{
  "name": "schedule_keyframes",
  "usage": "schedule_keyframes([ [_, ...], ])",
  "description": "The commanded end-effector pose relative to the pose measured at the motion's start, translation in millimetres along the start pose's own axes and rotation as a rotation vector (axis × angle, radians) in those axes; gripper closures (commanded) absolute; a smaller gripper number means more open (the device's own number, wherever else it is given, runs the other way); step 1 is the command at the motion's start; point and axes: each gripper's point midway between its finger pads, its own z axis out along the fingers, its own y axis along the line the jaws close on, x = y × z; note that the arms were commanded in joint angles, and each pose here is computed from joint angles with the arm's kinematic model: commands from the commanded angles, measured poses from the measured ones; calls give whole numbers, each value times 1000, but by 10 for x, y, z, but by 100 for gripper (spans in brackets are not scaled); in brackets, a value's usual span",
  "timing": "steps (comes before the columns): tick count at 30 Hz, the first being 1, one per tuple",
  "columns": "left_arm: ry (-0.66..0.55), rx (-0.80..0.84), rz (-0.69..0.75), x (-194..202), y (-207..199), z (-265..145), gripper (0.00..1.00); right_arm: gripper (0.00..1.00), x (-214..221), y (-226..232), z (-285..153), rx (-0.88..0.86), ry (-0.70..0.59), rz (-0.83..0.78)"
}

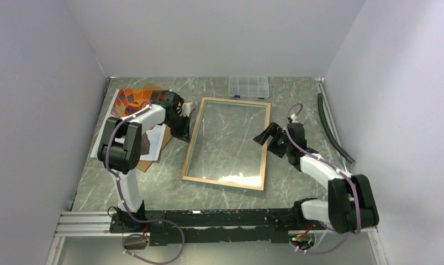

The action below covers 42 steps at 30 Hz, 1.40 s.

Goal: Put the photo into the frame
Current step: Pick up the photo frame from the center of the board.

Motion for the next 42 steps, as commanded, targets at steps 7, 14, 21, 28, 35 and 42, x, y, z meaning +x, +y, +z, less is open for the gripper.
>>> schedule_keyframes([
  [7,86,50,46,266,-124,431,97,14,300,1718,-1156,-878,167,-129],
  [14,82,58,46,252,-151,417,97,14,328,2021,-1417,-1088,175,-131],
  [21,77,57,50,270,-171,359,97,13,272,2100,-1215,-1038,165,-88],
  [28,87,82,42,339,-215,339,97,12,229,2346,-1059,-1079,154,-88],
  [35,95,83,43,396,-217,315,97,10,140,2688,-945,-1193,196,-41],
  [42,100,79,42,436,-208,297,97,6,151,2770,-747,-1092,209,-90],
])
